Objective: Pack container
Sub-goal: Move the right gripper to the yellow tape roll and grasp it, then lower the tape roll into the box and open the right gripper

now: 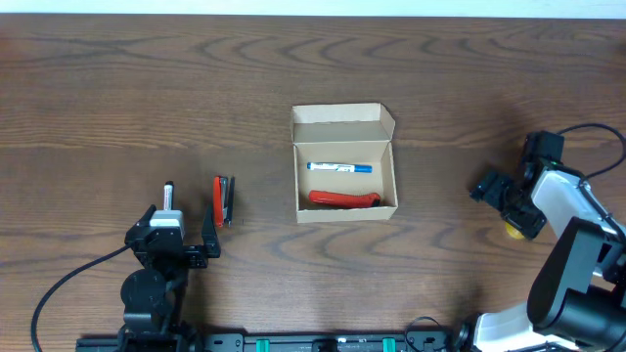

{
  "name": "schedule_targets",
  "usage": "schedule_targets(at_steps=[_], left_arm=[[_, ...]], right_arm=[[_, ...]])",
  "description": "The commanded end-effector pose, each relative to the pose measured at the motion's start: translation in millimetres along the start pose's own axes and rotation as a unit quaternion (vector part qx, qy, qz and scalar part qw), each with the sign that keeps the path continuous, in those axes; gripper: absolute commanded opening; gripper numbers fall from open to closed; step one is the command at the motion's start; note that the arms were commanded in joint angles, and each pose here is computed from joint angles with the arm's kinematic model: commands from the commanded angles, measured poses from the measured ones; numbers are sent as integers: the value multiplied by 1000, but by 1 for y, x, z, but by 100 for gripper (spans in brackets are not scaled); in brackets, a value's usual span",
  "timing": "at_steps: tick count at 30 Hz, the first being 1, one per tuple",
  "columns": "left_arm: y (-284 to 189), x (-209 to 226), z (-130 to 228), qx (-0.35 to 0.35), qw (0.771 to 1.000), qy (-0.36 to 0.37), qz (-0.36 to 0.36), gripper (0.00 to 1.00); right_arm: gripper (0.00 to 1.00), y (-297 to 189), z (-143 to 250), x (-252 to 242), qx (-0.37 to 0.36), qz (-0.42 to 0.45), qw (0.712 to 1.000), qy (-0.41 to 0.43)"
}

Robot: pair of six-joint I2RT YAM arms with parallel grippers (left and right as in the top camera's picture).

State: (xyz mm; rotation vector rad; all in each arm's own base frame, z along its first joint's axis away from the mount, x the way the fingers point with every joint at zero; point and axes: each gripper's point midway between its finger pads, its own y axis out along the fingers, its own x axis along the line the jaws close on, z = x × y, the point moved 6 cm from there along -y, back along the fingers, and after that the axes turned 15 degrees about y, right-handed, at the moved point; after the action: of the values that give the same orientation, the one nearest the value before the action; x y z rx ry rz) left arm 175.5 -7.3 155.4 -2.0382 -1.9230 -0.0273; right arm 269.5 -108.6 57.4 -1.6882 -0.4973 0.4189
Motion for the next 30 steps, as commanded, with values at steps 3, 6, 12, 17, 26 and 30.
schedule_targets(at_steps=[3, 6, 12, 17, 26, 30], left_arm=[[3, -4, 11, 14, 1000, -3, 7, 95], [3, -4, 11, 14, 1000, -3, 7, 95], [3, -4, 11, 14, 1000, -3, 7, 95], [3, -4, 11, 14, 1000, -3, 7, 95], [3, -4, 11, 14, 1000, -3, 7, 95], [3, -4, 11, 14, 1000, -3, 7, 95]], right_arm=[[80, 10, 2, -1, 8, 4, 1000, -4], [7, 16, 4, -1, 17, 8, 1000, -5], [1, 17, 10, 6, 42, -19, 998, -35], [1, 4, 20, 31, 57, -77, 991, -92], [1, -135, 54, 140, -47, -259, 885, -385], [1, -194, 105, 172, -90, -301, 741, -594]])
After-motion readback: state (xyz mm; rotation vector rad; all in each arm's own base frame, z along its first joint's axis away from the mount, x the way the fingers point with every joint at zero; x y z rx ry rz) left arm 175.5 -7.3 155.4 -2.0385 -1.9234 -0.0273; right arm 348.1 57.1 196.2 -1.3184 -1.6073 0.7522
